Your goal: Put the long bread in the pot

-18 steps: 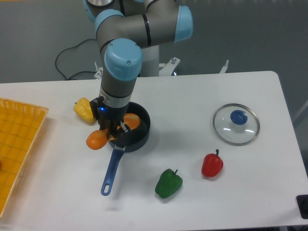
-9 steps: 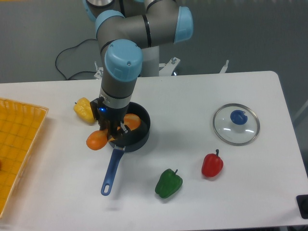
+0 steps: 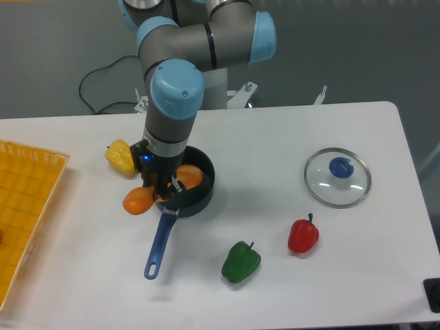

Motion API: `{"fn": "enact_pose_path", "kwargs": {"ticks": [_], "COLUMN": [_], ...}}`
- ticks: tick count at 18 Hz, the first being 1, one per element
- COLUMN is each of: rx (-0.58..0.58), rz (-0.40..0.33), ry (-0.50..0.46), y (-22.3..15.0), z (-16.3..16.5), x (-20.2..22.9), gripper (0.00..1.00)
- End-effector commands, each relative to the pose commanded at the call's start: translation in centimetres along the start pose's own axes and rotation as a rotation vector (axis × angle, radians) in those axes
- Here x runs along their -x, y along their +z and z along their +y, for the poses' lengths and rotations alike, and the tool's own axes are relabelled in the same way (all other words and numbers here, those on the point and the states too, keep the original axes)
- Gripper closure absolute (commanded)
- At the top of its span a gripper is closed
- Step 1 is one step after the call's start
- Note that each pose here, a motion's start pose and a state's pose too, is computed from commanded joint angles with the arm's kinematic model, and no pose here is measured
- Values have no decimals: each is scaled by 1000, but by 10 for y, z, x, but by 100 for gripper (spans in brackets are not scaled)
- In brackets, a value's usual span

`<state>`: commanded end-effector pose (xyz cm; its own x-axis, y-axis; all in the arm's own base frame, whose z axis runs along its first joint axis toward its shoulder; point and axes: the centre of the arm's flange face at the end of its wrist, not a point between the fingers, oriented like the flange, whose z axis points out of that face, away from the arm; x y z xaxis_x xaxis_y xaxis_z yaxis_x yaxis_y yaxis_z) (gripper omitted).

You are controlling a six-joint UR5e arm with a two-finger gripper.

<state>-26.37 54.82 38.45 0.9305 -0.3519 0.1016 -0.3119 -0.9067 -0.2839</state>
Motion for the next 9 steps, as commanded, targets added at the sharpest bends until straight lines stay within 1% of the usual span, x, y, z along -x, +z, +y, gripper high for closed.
{"fn": "enact_pose_path", "kwargs": {"ticks": [9], "rx": [9], "rz": [13], "ry": [21], "y": [5], "z": [4], "x": [-2], "gripper": [63]}}
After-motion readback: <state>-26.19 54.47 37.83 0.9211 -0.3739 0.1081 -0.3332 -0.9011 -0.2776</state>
